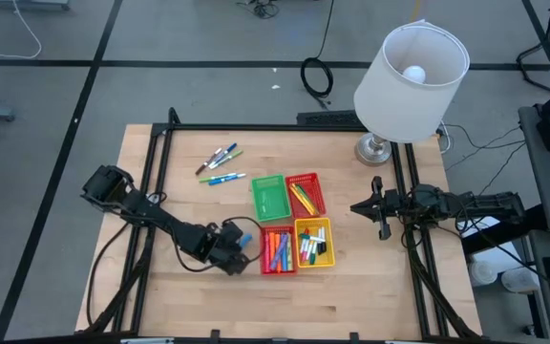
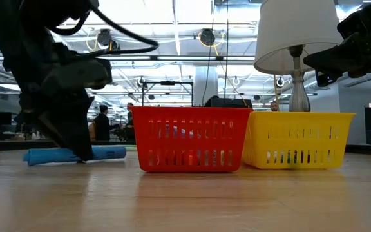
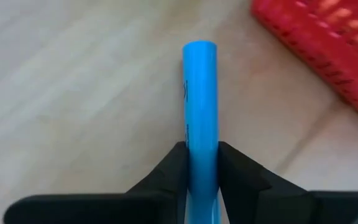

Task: Pick & Place Markers
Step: Put the large blue highlighter into the bottom red bin

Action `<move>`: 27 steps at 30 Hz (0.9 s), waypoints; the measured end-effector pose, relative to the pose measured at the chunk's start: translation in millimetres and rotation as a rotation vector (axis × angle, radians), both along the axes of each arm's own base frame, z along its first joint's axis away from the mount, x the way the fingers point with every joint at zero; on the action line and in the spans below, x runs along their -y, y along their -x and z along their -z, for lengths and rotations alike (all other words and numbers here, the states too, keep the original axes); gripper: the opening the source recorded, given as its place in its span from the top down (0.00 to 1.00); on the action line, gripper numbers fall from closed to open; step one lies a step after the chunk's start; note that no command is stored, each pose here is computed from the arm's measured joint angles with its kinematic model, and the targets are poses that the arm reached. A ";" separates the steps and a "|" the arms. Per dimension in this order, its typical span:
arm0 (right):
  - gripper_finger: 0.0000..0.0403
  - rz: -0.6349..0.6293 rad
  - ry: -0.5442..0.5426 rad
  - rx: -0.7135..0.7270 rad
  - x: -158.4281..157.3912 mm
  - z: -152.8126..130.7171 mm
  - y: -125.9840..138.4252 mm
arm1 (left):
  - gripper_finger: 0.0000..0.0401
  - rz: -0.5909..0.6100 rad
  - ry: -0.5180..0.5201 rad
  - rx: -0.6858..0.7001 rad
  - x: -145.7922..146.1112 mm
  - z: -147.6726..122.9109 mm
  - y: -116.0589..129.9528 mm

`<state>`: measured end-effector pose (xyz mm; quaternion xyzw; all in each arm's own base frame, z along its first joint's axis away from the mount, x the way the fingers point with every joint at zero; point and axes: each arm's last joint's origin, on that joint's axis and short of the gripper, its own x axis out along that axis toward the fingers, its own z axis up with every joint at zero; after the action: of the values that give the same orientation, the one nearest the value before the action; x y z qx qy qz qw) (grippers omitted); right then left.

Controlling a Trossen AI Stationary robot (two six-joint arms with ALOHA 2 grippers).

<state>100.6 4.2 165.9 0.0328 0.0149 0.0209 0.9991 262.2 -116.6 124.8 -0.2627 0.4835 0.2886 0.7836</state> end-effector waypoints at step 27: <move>0.96 0.000 0.000 0.000 0.0 0.0 0.0 | 0.78 -0.331 -0.083 0.157 13.6 27.5 2.2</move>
<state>100.6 4.2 165.9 0.0326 0.0148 0.0209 0.9991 260.0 -130.2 97.3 -0.3279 0.3586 0.4118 0.7709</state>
